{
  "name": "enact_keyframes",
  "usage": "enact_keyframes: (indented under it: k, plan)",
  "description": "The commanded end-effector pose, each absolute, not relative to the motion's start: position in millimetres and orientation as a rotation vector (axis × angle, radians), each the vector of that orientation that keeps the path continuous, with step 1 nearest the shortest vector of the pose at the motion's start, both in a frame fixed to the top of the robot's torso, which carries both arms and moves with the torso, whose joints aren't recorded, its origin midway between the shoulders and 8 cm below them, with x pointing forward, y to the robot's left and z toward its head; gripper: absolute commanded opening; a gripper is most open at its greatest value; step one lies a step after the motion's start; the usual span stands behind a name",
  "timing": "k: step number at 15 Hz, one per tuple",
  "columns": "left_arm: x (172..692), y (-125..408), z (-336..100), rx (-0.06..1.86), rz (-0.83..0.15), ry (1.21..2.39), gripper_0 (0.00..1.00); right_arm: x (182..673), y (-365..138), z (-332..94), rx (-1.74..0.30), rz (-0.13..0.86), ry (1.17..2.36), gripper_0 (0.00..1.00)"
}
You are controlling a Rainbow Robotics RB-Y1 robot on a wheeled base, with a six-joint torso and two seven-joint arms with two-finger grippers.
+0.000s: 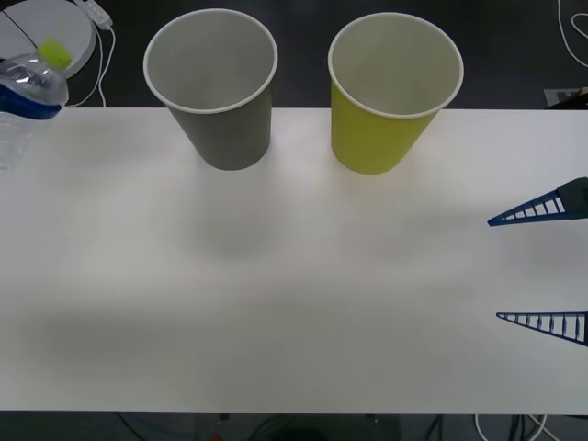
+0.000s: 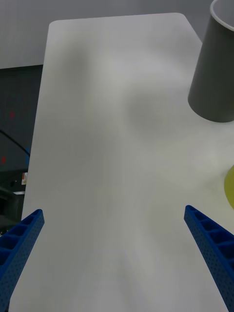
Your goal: Put the can into the green bin and the plastic bottle into the gray bin
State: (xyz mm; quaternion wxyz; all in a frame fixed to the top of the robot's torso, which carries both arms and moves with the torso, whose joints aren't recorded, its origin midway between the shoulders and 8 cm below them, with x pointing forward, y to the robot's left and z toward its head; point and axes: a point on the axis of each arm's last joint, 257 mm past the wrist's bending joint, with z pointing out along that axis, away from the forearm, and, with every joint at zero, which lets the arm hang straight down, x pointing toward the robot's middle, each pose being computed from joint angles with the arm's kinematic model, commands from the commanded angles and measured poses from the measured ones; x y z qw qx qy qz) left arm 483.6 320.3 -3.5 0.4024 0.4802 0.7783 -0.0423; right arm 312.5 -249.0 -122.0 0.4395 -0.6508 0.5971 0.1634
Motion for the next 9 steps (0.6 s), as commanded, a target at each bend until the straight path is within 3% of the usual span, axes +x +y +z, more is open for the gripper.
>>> enact_keyframes:
  k: [1, 9]
  plan:
    - [494.1, 313.7, 4.8, 1.223, -0.106, 1.967, 0.00, 312.5, -249.0, -122.0, -1.617, 0.406, 1.483, 1.00]
    - [517.5, 289.0, 33.5, 1.327, -0.053, 2.022, 0.00, 312.5, -249.0, -122.0, -1.617, 0.406, 1.483, 1.00]
